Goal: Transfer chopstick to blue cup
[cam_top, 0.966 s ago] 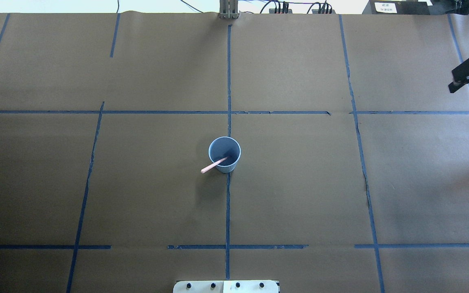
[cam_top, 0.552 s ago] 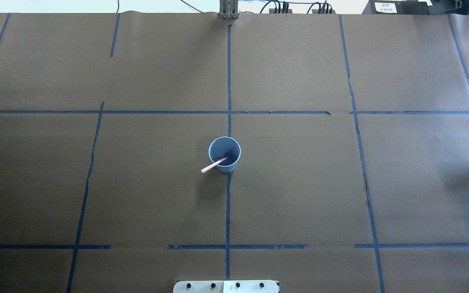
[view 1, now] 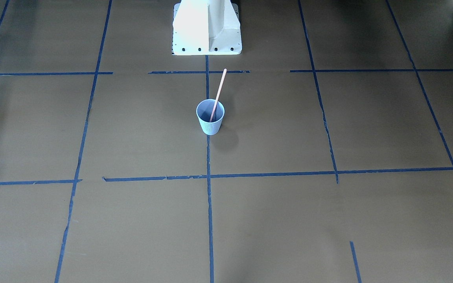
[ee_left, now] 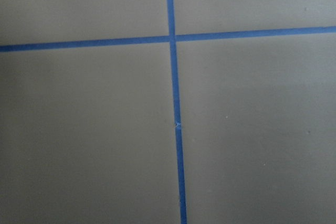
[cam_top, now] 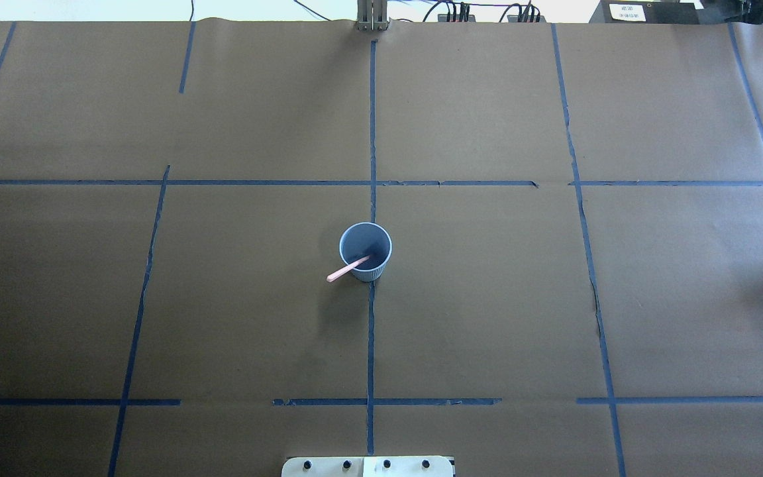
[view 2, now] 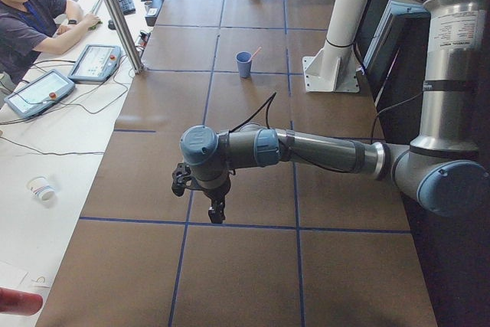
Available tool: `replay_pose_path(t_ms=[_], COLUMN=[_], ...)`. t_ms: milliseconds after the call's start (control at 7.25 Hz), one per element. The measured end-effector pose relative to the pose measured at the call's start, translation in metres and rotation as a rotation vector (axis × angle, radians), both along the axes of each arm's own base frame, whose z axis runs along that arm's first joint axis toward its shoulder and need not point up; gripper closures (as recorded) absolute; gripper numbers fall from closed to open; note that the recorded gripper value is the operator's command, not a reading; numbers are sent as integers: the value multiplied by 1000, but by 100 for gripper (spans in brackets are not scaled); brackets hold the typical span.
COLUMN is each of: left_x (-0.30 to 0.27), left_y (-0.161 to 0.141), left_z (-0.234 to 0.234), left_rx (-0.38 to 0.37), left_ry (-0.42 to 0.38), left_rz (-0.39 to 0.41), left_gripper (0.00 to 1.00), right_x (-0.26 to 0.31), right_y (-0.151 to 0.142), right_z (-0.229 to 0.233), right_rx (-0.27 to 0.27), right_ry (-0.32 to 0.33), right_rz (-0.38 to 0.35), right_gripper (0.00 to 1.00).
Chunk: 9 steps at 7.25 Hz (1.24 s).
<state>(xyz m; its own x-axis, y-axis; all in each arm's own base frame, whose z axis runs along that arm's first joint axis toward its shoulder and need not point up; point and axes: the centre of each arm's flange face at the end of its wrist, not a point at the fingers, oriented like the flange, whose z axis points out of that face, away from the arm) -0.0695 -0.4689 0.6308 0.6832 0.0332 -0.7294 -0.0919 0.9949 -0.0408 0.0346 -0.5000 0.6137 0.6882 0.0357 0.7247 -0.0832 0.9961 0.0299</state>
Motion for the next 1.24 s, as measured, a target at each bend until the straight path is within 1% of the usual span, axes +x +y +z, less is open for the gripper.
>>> replay_pose_path(t_ms=[138,414,828,1241], left_x=[0,1,1,0], left_y=[1,2,0,0], left_z=[19,44,45,43], left_rx=[-14,-7,9,13], left_ry=[0,0,0,-1], left_rz=[0,0,-2,-3], left_gripper=[0,0,0,0], right_x=[0,-1,-1,0], right_y=[5,8,10,12], right_z=[-1,1,6,9], right_rx=[-2,-14,-25,-24], right_ry=[-6,-20,-25,-19], right_rz=[0,-2,-2,-4], right_gripper=[0,0,0,0])
